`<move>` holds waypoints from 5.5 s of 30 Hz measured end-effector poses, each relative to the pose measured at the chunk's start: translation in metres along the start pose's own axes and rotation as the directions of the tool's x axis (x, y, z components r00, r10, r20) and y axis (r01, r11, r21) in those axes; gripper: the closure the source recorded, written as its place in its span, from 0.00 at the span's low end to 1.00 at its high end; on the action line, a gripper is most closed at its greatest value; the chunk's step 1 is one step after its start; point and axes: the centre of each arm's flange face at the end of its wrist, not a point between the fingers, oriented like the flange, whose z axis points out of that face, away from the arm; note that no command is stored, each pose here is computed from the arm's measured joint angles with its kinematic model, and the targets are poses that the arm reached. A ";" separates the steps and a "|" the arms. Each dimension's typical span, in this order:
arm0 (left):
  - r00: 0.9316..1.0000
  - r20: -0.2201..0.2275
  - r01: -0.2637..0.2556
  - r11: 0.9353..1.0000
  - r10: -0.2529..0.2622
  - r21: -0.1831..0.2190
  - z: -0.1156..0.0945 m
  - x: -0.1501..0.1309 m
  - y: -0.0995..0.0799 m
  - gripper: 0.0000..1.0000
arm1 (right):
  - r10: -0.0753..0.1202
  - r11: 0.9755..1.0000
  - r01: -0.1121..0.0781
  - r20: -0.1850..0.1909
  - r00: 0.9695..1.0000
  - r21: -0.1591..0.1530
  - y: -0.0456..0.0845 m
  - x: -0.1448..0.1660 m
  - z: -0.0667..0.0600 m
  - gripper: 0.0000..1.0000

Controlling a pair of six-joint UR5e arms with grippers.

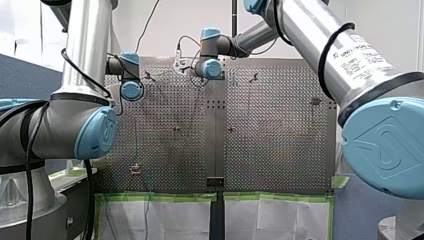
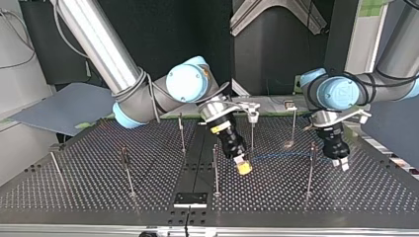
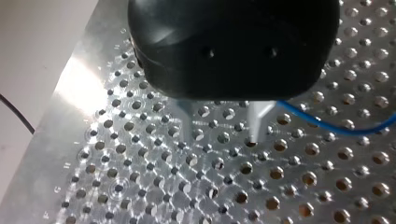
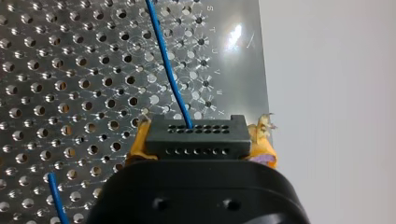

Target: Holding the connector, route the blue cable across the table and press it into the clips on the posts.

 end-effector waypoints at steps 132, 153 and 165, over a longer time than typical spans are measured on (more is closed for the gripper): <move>0.965 -0.148 -0.179 0.954 0.218 0.242 -0.118 0.018 -0.115 0.99 | 0.023 0.989 0.019 0.276 0.961 -0.148 0.065 -0.104 -0.032 1.00; 0.950 -0.231 -0.158 0.959 0.212 0.234 -0.164 0.104 -0.071 0.99 | -0.001 0.990 0.059 0.413 0.911 -0.126 0.051 -0.160 -0.075 1.00; 0.927 -0.296 -0.149 0.952 0.228 0.267 -0.200 0.157 -0.045 0.99 | -0.002 0.991 0.065 0.461 0.888 -0.120 0.049 -0.181 -0.094 1.00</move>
